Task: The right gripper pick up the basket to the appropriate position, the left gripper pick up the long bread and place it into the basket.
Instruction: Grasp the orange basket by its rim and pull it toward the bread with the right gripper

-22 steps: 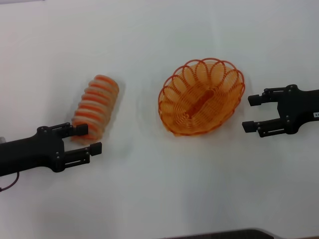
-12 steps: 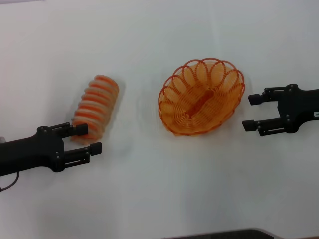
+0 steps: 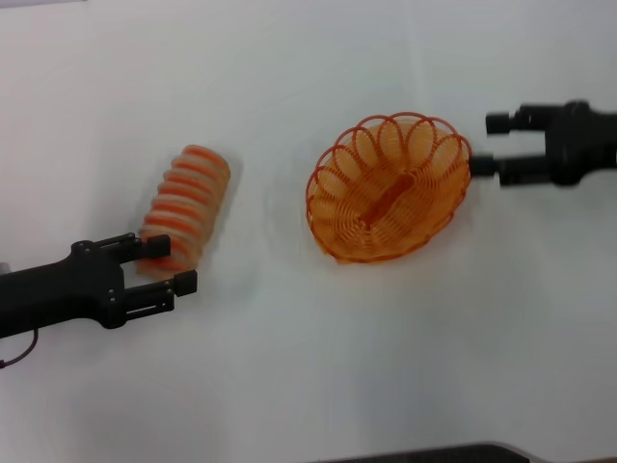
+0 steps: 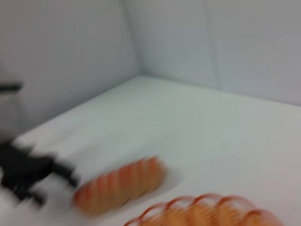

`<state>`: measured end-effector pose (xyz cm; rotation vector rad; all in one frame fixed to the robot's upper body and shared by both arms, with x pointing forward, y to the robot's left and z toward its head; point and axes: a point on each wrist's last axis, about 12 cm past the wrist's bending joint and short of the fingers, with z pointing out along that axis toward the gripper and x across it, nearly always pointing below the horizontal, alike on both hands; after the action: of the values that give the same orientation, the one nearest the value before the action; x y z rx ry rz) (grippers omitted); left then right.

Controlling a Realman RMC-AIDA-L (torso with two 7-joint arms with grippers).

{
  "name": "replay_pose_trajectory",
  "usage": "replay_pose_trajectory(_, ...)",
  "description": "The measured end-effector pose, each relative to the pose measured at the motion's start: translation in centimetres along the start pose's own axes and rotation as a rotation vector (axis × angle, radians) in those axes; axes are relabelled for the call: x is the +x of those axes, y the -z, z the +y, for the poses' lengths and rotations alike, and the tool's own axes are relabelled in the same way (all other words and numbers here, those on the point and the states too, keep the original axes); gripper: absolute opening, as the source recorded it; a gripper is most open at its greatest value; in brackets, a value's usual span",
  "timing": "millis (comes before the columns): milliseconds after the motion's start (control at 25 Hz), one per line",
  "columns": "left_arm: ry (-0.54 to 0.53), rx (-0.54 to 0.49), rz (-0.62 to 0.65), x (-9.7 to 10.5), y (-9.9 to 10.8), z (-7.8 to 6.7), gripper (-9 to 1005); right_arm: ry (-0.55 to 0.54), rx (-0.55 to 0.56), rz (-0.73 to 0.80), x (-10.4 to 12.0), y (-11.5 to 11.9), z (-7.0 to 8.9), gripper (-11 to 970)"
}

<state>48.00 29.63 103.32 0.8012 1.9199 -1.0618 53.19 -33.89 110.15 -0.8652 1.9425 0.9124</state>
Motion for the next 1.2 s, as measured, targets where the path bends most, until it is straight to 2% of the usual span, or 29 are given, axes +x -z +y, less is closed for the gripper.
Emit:
replay_pose_trajectory(200,0.003,0.005,-0.014,-0.1,-0.1,-0.1,721,-0.189,0.106,-0.059,-2.1,-0.1,-1.9,831)
replay_pose_trajectory(520,-0.021,0.003,-0.035,-0.6,-0.5,-0.3,721,-0.379,0.15,-0.08,-5.9,-1.3,-3.4,830)
replay_pose_trajectory(760,-0.035,-0.008,-0.045,-0.8,-0.3,-0.2,721,-0.531,0.219,-0.017,-7.7,-3.0,-4.4,829)
replay_pose_trajectory(960,-0.048,-0.019,-0.042,-0.9,-0.3,-0.1,721,-0.576,0.272,0.083,-8.4,-4.9,-4.7,828)
replay_pose_trajectory(1200,-0.073,-0.025,-0.038,-1.2,-0.3,0.0,721,-0.562,0.297,0.195,-9.0,-7.4,-4.2,827)
